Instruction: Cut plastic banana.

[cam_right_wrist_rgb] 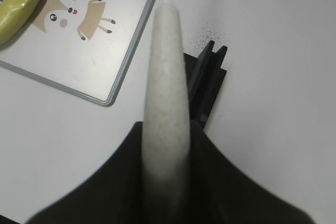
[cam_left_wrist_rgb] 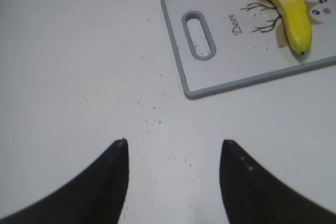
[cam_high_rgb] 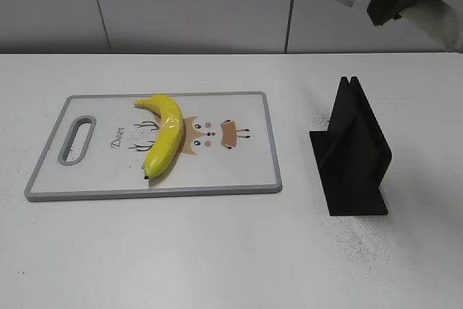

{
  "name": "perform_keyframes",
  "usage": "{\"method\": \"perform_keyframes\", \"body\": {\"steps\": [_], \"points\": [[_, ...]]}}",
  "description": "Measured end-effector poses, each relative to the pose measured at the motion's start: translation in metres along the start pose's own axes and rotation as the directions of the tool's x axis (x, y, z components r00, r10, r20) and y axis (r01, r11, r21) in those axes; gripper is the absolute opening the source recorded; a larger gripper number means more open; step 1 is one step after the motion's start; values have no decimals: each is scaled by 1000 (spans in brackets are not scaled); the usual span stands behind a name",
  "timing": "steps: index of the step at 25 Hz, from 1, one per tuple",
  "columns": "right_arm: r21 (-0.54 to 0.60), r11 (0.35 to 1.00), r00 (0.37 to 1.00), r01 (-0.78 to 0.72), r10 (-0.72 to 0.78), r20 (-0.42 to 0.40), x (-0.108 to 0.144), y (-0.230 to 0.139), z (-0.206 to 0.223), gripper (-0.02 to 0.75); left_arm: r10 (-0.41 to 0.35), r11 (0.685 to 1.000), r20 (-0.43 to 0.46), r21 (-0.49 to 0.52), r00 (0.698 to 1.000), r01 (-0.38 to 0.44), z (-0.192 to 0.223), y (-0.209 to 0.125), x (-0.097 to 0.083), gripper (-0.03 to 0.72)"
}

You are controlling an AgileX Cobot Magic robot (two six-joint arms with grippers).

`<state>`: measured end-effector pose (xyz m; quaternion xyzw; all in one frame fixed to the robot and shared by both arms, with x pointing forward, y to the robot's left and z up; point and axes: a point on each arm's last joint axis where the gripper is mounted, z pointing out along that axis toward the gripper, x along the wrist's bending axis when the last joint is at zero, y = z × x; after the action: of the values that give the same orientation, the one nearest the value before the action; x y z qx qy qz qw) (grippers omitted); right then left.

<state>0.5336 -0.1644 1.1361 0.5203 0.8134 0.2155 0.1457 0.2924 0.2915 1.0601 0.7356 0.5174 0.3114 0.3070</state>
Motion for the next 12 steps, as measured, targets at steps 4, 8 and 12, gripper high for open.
{"method": "perform_keyframes", "body": {"steps": [4,8,12], "points": [[18,993,993,117,-117,-14,1,18,18,157,43,999,11,-6,999,-43,14,29,6,518],[30,978,978,206,-206,-18,1,33,37,157,98,995,32,18,995,-99,35,60,13,518],[52,942,943,332,-331,-31,1,44,58,157,160,986,61,36,985,-163,57,97,20,518]]}}
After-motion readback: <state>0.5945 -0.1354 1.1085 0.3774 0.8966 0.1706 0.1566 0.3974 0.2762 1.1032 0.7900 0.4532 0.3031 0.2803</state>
